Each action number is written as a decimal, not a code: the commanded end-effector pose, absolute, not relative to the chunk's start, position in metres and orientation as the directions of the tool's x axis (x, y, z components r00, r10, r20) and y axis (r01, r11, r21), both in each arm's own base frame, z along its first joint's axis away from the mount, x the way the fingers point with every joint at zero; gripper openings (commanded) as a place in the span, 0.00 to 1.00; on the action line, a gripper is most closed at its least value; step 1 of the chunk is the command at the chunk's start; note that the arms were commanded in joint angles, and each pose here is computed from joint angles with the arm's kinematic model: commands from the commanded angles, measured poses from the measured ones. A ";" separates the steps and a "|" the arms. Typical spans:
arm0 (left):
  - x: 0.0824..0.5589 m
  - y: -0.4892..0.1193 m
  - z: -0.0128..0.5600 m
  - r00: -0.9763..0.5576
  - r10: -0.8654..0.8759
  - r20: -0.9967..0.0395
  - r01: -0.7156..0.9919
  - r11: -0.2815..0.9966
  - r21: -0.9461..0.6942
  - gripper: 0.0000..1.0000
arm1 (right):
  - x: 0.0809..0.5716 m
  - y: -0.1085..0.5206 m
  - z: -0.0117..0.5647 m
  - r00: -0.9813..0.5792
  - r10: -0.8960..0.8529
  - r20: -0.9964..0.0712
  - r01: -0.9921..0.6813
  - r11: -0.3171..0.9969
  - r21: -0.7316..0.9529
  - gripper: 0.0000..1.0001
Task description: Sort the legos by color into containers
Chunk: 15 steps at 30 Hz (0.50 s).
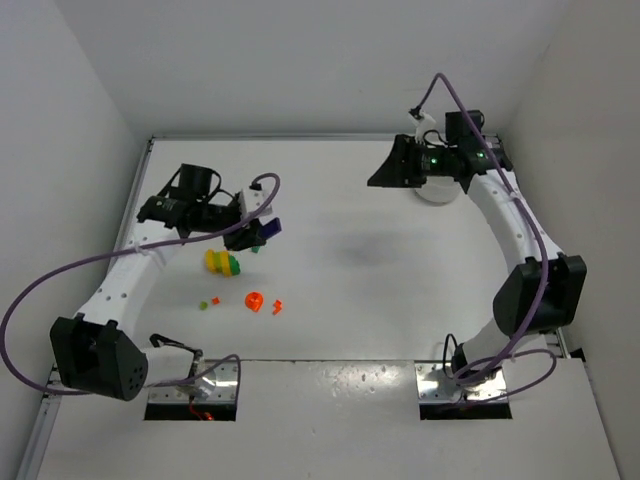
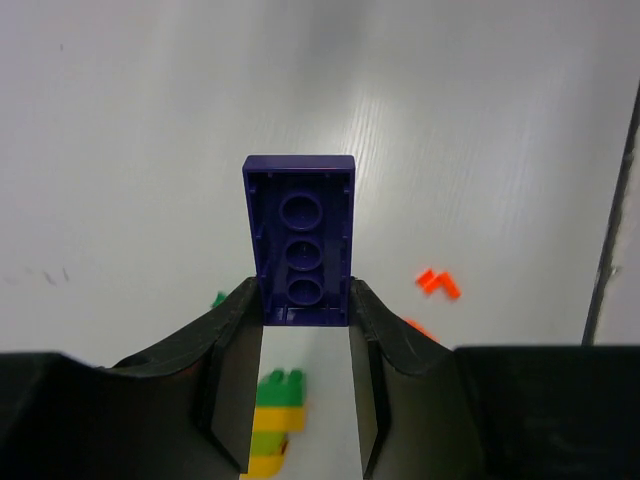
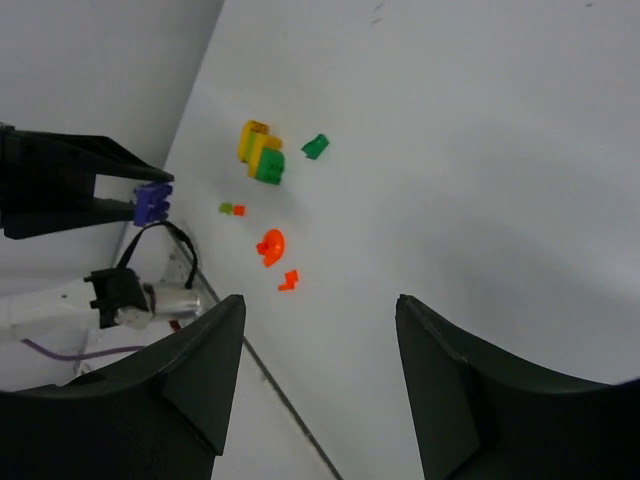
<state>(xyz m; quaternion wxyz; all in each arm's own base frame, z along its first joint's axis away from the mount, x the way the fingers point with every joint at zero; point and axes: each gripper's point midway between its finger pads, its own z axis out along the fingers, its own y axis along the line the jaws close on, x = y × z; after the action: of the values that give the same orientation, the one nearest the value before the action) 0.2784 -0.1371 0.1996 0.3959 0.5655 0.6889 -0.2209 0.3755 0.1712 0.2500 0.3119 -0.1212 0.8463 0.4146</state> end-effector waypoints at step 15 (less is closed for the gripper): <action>0.295 -0.277 0.255 -0.146 0.470 -0.870 0.924 0.380 0.050 0.10 | 0.336 0.275 0.255 -0.818 -0.058 -0.572 -0.528 0.472 0.706 0.70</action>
<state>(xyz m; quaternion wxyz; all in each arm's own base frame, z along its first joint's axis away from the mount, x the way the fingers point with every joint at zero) 0.2822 -0.2695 0.2397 0.4036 0.5165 0.7007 -0.2818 0.3361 0.2661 0.2377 0.2264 -0.1693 0.8347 0.4727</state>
